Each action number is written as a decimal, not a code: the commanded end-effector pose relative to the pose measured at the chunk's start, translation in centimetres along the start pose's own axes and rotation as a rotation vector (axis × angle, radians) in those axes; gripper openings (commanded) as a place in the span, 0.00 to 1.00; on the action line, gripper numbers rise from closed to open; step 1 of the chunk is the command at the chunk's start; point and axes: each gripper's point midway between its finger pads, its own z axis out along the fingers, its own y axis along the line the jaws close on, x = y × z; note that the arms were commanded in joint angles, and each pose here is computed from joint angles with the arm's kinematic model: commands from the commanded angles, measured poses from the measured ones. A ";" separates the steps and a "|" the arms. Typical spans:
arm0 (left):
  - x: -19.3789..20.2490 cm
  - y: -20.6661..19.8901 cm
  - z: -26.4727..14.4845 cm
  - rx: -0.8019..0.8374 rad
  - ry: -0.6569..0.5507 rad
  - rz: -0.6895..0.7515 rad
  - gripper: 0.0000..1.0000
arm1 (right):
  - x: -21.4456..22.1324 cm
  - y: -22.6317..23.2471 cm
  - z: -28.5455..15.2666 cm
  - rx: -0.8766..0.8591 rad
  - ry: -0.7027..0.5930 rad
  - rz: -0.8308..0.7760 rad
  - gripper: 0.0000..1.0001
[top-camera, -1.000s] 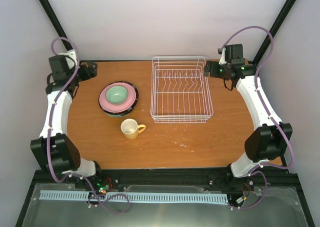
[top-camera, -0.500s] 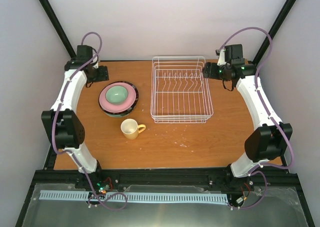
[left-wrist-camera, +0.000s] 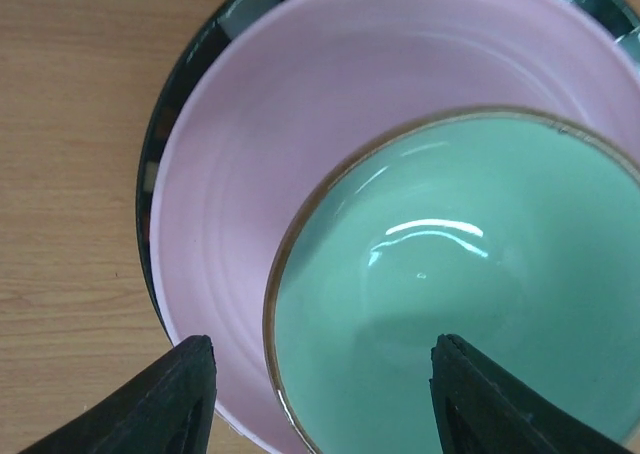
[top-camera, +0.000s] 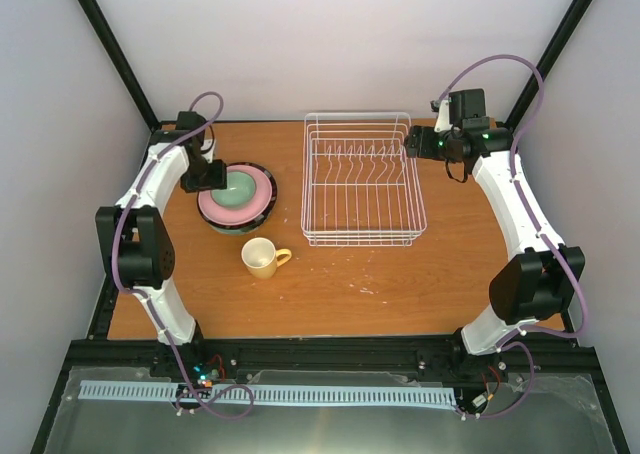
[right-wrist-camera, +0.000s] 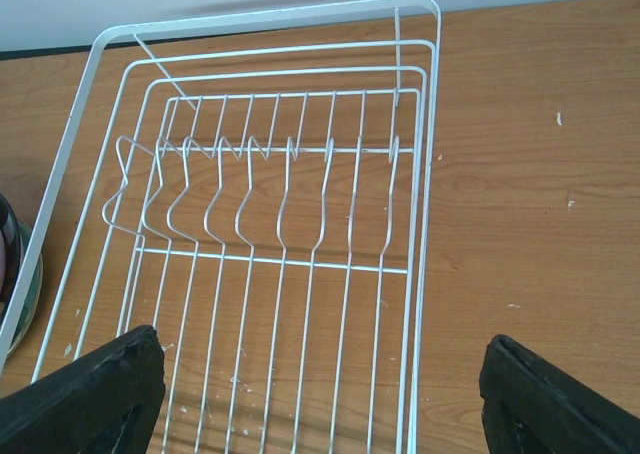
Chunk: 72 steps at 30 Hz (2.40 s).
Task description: Load the mixed dishes into the dish rack
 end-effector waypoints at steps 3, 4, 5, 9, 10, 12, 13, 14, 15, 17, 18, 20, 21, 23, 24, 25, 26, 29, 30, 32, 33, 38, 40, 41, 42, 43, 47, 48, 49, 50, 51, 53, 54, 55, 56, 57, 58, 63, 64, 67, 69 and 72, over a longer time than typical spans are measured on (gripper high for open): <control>1.6 -0.2 0.7 0.010 0.027 0.019 0.59 | 0.0 -0.1 -0.2 0.007 0.006 -0.013 0.85; 1.8 -0.2 1.0 0.010 0.029 0.020 0.57 | 0.0 0.0 -0.3 0.006 0.004 -0.013 0.85; 2.1 -0.2 1.4 0.012 0.032 0.023 0.54 | -0.1 0.0 -0.3 0.007 0.001 -0.014 0.85; 2.9 -0.5 2.7 0.039 0.049 0.034 0.48 | 0.0 0.0 -0.5 0.010 0.001 -0.016 0.85; 3.1 -0.6 3.0 0.044 0.055 0.037 0.45 | 0.0 -0.1 -0.6 0.013 0.002 -0.015 0.85; 3.4 -0.7 3.5 0.053 0.067 0.042 0.39 | 0.1 -0.2 -0.6 0.019 0.004 -0.013 0.85; 3.5 -0.7 3.7 0.055 0.069 0.044 0.38 | 0.1 -0.2 -0.7 0.019 0.003 -0.014 0.85; 3.5 -0.8 3.7 0.057 0.070 0.045 0.36 | 0.1 -0.1 -0.8 0.019 0.001 -0.013 0.85; 3.4 -0.8 3.8 0.058 0.065 0.047 0.34 | 0.1 -0.2 -0.9 0.022 0.001 -0.011 0.85; 3.3 -0.9 3.8 0.063 0.058 0.054 0.31 | 0.2 -0.3 -1.0 0.023 -0.003 -0.008 0.85; 3.3 -0.9 3.8 0.066 0.057 0.060 0.29 | 0.2 -0.3 -1.0 0.023 -0.003 -0.007 0.85; 3.3 -0.9 4.1 0.064 0.062 0.066 0.23 | 0.3 -0.3 -1.1 0.022 -0.002 -0.002 0.85; 3.3 -0.9 4.2 0.064 0.063 0.070 0.19 | 0.4 -0.2 -1.1 0.021 -0.001 -0.001 0.85; 3.2 -0.9 4.1 0.067 0.061 0.073 0.15 | 0.5 -0.2 -1.2 0.021 -0.001 0.002 0.85; 3.1 -1.0 4.1 0.069 0.056 0.074 0.11 | 0.5 -0.2 -1.3 0.022 -0.003 0.001 0.85; 3.0 -1.0 3.9 0.070 0.050 0.074 0.08 | 0.5 -0.2 -1.3 0.021 -0.004 0.003 0.85; 2.9 -1.0 3.8 0.072 0.044 0.074 0.03 | 0.5 -0.2 -1.3 0.021 -0.005 0.005 0.86; 2.5 -1.1 3.4 0.074 0.026 0.076 0.01 | 0.6 -0.1 -1.4 0.017 -0.006 0.011 0.86; 2.3 -1.2 3.1 0.078 0.014 0.076 0.01 | 0.6 -0.1 -1.4 0.016 -0.006 0.014 0.86; 1.7 -1.6 2.5 0.098 -0.013 0.078 0.01 | 0.6 0.0 -1.5 0.009 -0.008 0.019 0.86; 1.3 -1.8 2.0 0.109 -0.028 0.077 0.01 | 0.6 0.0 -1.5 0.007 -0.009 0.021 0.86; -0.3 -2.8 0.1 0.158 -0.087 0.072 0.00 | 0.3 0.2 -1.7 0.001 -0.028 0.015 0.87; -1.1 -3.3 -1.1 0.182 -0.109 0.069 0.01 | 0.1 0.3 -1.8 -0.003 -0.035 0.010 0.88; -1.4 -3.6 -1.7 0.195 -0.118 0.068 0.01 | 0.1 0.3 -1.7 -0.007 -0.034 0.008 0.88; -1.6 -3.8 -2.2 0.207 -0.125 0.066 0.01 | 0.0 0.4 -1.7 -0.010 -0.034 0.007 0.88; -1.9 -3.9 -2.8 0.213 -0.135 0.064 0.01 | 0.0 0.4 -1.6 -0.013 -0.034 0.007 0.88; -2.8 -4.9 -5.4 0.263 -0.181 0.064 0.01 | -0.1 0.8 -1.5 -0.038 -0.032 0.007 0.89; -3.1 -5.5 -6.4 0.299 -0.195 0.070 0.00 | -0.1 1.1 -1.5 -0.054 -0.033 0.002 0.90; -3.5 -6.5 -7.5 0.355 -0.213 0.076 0.01 | -0.1 1.6 -1.5 -0.080 -0.035 -0.007 0.90; -3.8 -7.6 -8.8 0.424 -0.233 0.083 0.01 | -0.2 2.4 -1.7 -0.127 -0.039 -0.021 0.91; -4.2 -9.2 -10.4 0.526 -0.263 0.094 0.01 | -0.4 3.4 -1.9 -0.186 -0.044 -0.036 0.92; -5.3 -12.4 -14.1 0.754 -0.346 0.110 0.01 | -0.6 6.2 -2.7 -0.348 -0.050 -0.062 0.94; -5.4 -13.9 -16.0 0.889 -0.378 0.125 0.01 | -0.5 8.3 -3.5 -0.483 -0.040 -0.069 0.95; -5.3 -15.1 -17.8 1.013 -0.398 0.132 0.01 | -0.6 10.1 -4.4 -0.605 -0.033 -0.063 0.95; -5.0 -15.9 -19.3 1.117 -0.411 0.139 0.01 | -0.5 11.7 -5.5 -0.731 -0.018 -0.044 0.96; -4.8 -16.5 -20.3 1.214 -0.420 0.147 0.01 | -0.5 13.0 -6.3 -0.844 -0.001 -0.010 0.95; -4.2 -17.0 -21.3 1.289 -0.418 0.155 0.01 | -0.5 14.2 -7.3 -0.963 0.012 0.027 0.95; -2.0 -17.9 -23.8 1.451 -0.387 0.187 0.01 | -0.2 16.6 -10.1 -1.221 0.039 0.072 0.99; -1.5 -18.3 -23.9 1.475 -0.381 0.201 0.01 | 0.0 17.1 -10.4 -1.240 0.059 0.067 1.00; -0.3 -19.5 -24.5 1.545 -0.362 0.217 0.00 | 0.5 19.4 -11.4 -1.304 0.107 0.025 1.00; 0.3 -20.4 -25.0 1.597 -0.366 0.222 0.00 | 1.2 21.1 -11.7 -1.336 0.145 0.011 1.00; 1.4 -22.3 -25.6 1.688 -0.354 0.229 0.01 | 1.7 22.7 -11.9 -1.382 0.179 0.015 1.00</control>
